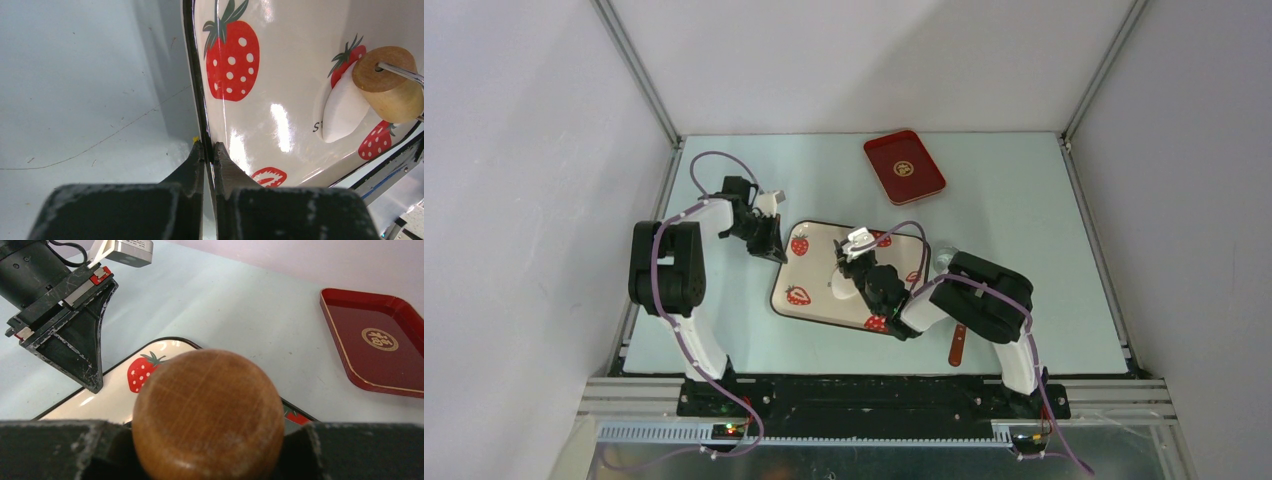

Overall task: Roll out the dumpling wrappers from the dough
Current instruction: Flatten out the dough on the work surface.

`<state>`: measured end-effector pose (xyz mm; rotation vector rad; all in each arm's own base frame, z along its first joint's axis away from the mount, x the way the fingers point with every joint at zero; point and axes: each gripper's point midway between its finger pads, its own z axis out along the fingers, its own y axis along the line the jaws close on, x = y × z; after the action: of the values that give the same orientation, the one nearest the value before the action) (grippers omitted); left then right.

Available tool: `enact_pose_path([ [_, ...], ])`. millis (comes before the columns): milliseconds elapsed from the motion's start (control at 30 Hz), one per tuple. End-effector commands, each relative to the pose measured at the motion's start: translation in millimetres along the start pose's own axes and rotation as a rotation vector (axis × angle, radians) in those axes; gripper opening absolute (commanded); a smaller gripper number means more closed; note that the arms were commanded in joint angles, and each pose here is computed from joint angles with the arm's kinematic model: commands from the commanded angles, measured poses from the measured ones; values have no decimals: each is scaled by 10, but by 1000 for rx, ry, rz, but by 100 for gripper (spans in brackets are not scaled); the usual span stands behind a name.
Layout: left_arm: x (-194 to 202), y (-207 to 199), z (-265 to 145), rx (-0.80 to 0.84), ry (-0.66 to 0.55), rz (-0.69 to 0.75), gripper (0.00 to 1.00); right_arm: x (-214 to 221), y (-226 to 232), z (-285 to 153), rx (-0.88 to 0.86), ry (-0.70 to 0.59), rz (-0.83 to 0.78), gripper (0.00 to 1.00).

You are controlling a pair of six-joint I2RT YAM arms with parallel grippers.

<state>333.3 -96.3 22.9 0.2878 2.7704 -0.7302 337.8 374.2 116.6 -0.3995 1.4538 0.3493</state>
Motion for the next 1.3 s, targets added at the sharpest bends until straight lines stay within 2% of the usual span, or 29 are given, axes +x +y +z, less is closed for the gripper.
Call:
enact_pose_path([
  [0, -113, 35, -144, -21, -56, 31, 0, 445, 22, -170, -2, 132, -141, 0],
  [267, -107, 35, -143, -18, -55, 30, 0, 350, 397, -303, -83, 37, -235, 0],
  [1267, -88, 89, -91, -33, -38, 5, 0, 162, 989, -750, -431, -112, -371, 0],
])
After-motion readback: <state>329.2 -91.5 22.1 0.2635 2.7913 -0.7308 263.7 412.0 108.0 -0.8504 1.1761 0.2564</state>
